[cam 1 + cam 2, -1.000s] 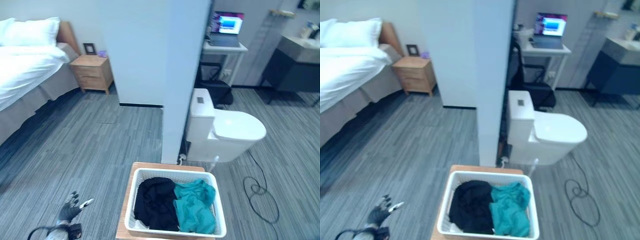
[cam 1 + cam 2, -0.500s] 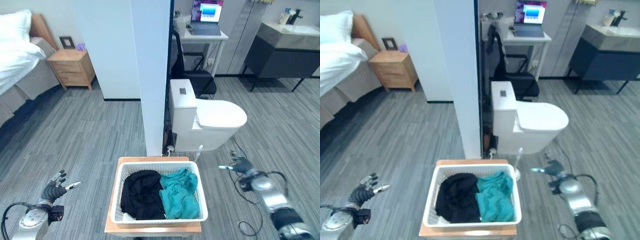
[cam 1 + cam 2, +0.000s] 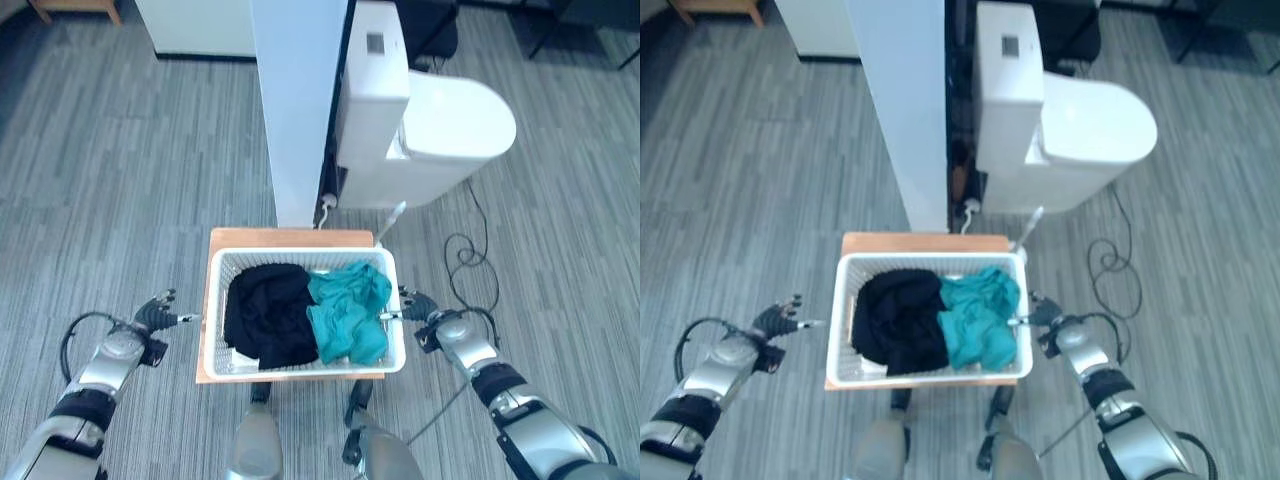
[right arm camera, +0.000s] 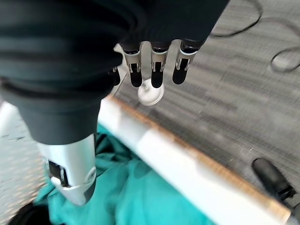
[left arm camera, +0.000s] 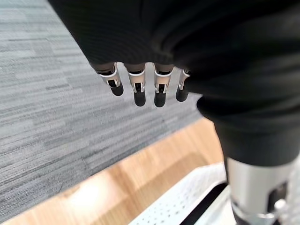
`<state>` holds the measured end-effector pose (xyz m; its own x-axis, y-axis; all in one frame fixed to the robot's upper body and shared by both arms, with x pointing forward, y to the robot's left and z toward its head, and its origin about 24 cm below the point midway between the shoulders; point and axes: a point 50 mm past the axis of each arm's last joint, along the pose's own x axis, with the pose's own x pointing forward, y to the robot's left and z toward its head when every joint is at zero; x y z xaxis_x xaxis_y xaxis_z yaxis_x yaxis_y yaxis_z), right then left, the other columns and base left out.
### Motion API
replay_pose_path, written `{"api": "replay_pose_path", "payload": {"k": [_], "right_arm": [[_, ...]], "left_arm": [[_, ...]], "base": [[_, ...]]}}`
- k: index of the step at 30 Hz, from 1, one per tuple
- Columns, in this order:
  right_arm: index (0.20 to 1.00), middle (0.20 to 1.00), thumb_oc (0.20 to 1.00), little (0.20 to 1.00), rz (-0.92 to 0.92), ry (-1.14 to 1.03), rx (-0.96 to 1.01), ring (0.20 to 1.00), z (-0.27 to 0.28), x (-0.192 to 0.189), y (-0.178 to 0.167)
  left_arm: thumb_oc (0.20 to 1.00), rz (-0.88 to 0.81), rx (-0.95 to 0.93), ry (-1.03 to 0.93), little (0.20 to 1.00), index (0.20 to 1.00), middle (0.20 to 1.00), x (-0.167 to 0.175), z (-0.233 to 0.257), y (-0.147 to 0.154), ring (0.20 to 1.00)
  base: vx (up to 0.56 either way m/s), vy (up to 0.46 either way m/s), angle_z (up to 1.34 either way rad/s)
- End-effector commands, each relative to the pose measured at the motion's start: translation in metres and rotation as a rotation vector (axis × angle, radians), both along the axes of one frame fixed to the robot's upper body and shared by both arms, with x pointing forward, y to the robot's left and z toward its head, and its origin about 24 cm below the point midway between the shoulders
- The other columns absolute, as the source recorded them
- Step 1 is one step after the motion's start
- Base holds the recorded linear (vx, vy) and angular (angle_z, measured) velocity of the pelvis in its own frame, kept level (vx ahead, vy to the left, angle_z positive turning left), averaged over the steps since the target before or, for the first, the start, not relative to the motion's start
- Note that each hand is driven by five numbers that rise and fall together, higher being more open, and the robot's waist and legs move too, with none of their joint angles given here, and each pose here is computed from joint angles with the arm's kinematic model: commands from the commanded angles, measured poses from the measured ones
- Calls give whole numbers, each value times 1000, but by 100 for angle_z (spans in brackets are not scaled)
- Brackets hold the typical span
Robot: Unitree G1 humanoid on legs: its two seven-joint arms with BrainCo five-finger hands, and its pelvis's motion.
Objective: Grab the laundry basket,head to the washer,open it,put in the laundry and shut it.
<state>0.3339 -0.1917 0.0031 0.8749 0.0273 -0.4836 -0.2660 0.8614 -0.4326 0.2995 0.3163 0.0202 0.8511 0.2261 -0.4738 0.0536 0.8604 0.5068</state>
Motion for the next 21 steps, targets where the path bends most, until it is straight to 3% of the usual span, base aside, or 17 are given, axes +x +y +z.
{"api": "replay_pose_path", "payload": {"k": [1, 8, 15, 21], "right_arm": [[1000, 1000, 1000, 1000, -6, -53, -18, 1000, 11, 8, 0], [1000, 1000, 1000, 1000, 15, -112, -32, 1000, 22, 21, 13], [1000, 1000, 1000, 1000, 26, -120, -57, 1000, 25, 24, 16], [1000, 1000, 1000, 1000, 47, -162, -90, 1000, 41, 36, 22]], "left_arm": [[1000, 63, 83, 34, 1000, 1000, 1000, 3, -10, 6, 1000], [1000, 12, 139, -28, 1000, 1000, 1000, 50, 17, -32, 1000], [1000, -61, 211, -40, 1000, 1000, 1000, 63, 30, -46, 1000], [1000, -168, 558, 33, 1000, 1000, 1000, 73, 55, -36, 1000]], "base": [[-63, 17, 1], [-50, 4, 2], [-2, 1, 2], [-10, 6, -1]]}}
